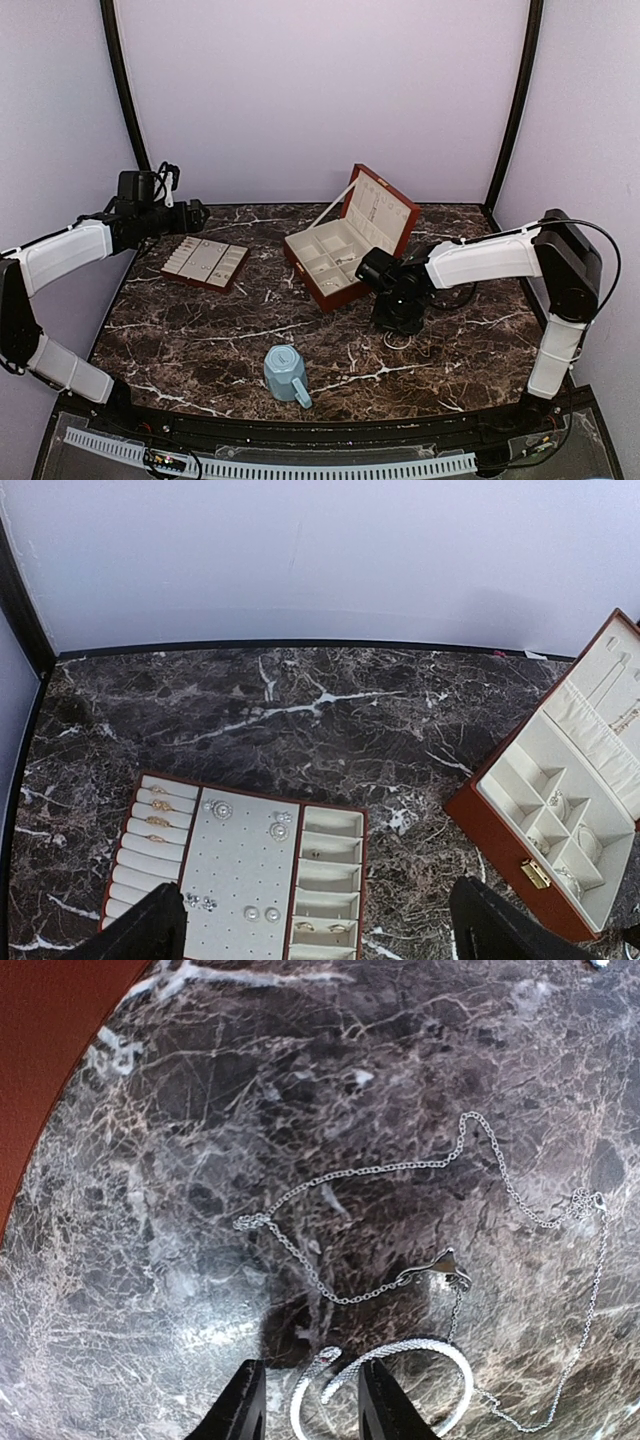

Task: Organize the mixed jewelry
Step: Pick up the bangle from the center of the board.

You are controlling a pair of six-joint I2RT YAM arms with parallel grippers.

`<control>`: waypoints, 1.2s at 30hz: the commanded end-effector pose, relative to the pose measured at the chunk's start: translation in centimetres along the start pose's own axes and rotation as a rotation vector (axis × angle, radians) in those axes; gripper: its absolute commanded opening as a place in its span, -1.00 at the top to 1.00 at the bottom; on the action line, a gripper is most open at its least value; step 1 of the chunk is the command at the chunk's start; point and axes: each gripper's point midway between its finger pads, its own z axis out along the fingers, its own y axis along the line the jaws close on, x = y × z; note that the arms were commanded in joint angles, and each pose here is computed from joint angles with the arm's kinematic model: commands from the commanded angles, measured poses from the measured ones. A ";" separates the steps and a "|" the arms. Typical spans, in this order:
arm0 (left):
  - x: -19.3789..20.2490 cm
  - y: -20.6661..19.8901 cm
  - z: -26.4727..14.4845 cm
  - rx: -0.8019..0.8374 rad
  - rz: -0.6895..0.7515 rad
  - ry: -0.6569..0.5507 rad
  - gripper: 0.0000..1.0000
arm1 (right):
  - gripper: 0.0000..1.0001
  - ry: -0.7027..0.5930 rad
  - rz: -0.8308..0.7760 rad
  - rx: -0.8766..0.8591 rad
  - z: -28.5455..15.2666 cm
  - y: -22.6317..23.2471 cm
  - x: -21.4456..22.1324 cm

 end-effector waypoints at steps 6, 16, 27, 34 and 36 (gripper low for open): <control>-1.3 -0.7 -1.6 0.025 0.007 -0.060 -0.89 | 0.50 -0.004 -0.067 -0.047 0.0 1.9 0.1; -1.3 -0.7 -1.7 0.025 0.005 -0.062 -0.89 | 0.44 -0.072 -0.151 -0.027 -1.9 4.1 -0.2; -1.5 -0.7 -1.8 0.024 0.007 -0.068 -0.89 | 0.29 -0.039 -0.049 0.059 -1.3 0.6 0.4; -1.5 -0.6 -1.9 0.020 0.007 -0.071 -0.89 | 0.32 -0.018 -0.052 0.043 -0.6 0.9 0.6; -1.5 -0.7 -1.9 0.021 0.007 -0.070 -0.89 | 0.31 -0.020 -0.054 0.037 -0.5 1.0 0.5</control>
